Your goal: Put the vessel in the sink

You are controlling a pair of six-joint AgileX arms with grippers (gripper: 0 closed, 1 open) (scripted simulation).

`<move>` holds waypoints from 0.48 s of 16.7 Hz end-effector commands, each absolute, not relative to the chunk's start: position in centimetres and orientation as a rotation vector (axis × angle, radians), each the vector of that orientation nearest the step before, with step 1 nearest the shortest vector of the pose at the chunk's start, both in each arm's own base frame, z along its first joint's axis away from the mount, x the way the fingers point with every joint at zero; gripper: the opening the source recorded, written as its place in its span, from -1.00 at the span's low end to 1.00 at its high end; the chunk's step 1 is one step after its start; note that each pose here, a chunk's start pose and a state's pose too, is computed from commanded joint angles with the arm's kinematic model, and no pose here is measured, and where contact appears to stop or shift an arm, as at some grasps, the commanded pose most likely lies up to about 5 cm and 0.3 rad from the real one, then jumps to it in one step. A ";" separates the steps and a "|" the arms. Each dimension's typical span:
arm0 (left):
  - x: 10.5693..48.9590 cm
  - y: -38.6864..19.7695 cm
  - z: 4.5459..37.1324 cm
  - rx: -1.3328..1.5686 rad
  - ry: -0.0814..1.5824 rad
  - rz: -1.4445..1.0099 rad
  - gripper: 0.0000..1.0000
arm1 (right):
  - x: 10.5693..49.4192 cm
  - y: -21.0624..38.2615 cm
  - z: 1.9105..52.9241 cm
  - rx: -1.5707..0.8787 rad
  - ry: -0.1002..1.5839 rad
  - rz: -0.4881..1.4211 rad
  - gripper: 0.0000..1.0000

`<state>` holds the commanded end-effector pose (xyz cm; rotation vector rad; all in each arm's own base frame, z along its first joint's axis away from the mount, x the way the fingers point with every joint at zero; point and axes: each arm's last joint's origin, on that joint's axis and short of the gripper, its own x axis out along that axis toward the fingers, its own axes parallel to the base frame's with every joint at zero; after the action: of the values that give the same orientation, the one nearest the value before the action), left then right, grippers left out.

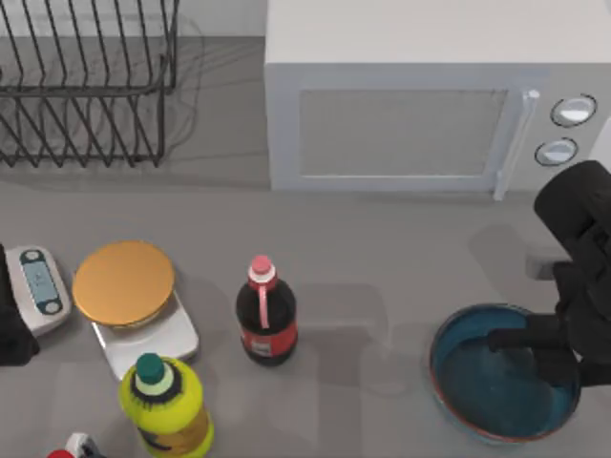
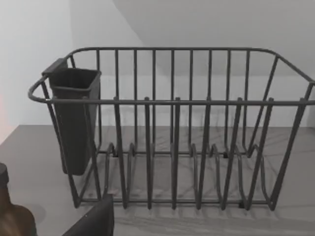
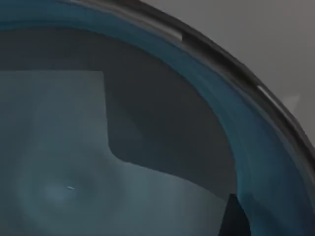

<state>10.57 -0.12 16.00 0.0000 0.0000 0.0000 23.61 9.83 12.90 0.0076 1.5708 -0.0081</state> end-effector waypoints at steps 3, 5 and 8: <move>10.6 -0.1 16.0 0.000 0.000 0.000 1.00 | 23.6 9.8 12.9 0.008 1.571 -0.008 -1.00; 10.6 -0.1 16.0 0.000 0.000 0.000 1.00 | 23.6 9.8 12.9 0.008 1.571 -0.008 -1.00; 10.6 -0.1 16.0 0.000 0.000 0.000 1.00 | 23.6 9.8 12.9 0.008 1.571 -0.008 -1.00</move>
<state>10.57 -0.12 16.00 0.0000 0.0000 0.0000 23.61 9.83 12.90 0.0076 1.5708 -0.0081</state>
